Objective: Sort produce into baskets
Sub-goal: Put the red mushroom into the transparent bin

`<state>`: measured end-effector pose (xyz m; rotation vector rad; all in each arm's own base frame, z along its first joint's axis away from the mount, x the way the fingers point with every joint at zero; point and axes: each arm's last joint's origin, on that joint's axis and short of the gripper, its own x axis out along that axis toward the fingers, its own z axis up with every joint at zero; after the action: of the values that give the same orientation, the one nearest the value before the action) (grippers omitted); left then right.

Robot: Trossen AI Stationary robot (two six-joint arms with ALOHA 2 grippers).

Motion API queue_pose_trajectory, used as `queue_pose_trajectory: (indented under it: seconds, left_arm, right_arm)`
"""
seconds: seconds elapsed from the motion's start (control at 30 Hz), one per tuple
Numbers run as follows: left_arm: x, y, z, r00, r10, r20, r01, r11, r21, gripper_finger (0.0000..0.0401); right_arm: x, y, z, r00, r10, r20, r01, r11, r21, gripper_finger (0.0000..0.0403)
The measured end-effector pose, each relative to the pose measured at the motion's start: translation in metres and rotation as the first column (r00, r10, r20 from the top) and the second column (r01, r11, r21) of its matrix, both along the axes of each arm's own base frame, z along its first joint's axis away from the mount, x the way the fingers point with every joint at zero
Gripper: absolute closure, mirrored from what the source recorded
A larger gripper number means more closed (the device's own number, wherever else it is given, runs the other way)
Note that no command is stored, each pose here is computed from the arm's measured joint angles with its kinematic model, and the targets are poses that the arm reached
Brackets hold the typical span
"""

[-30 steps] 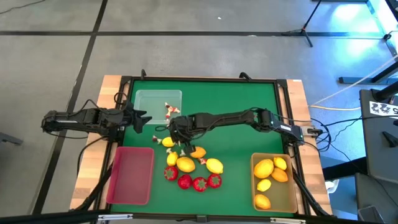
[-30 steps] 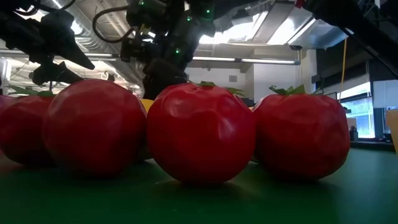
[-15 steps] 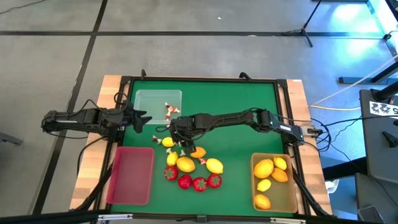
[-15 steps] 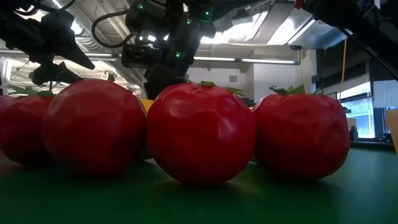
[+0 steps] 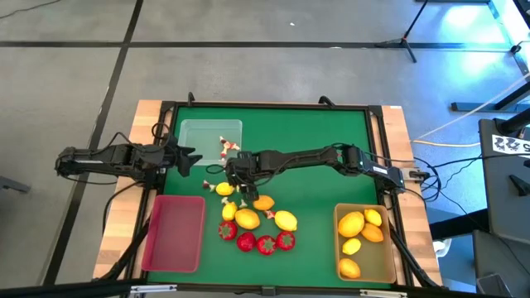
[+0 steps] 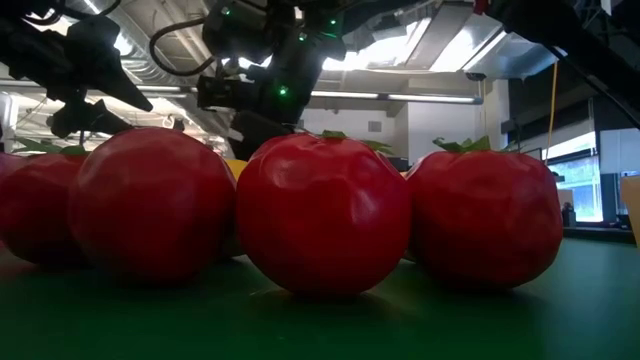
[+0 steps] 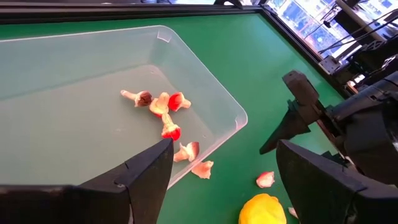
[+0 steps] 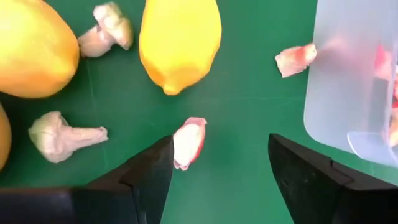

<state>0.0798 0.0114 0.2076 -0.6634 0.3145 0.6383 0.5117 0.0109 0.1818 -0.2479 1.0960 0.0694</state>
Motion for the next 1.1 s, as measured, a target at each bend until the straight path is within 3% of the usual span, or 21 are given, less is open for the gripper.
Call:
queue_pose_trajectory:
  seconds: [0.2, 1.1]
  left_arm:
    - [0.000, 0.000, 0.000, 1.000, 0.001, 0.002, -0.001, 1.000, -0.002, 0.0123]
    - [0.000, 0.000, 0.000, 1.000, 0.004, 0.004, -0.004, 1.000, -0.008, 0.0123]
  right_arm:
    - [0.005, 0.001, 0.002, 0.999, -0.010, 0.052, 0.008, 0.999, 0.047, 0.0143]
    - [0.014, 0.002, -0.034, 0.997, -0.074, 0.032, 0.071, 0.993, 0.092, 0.0143]
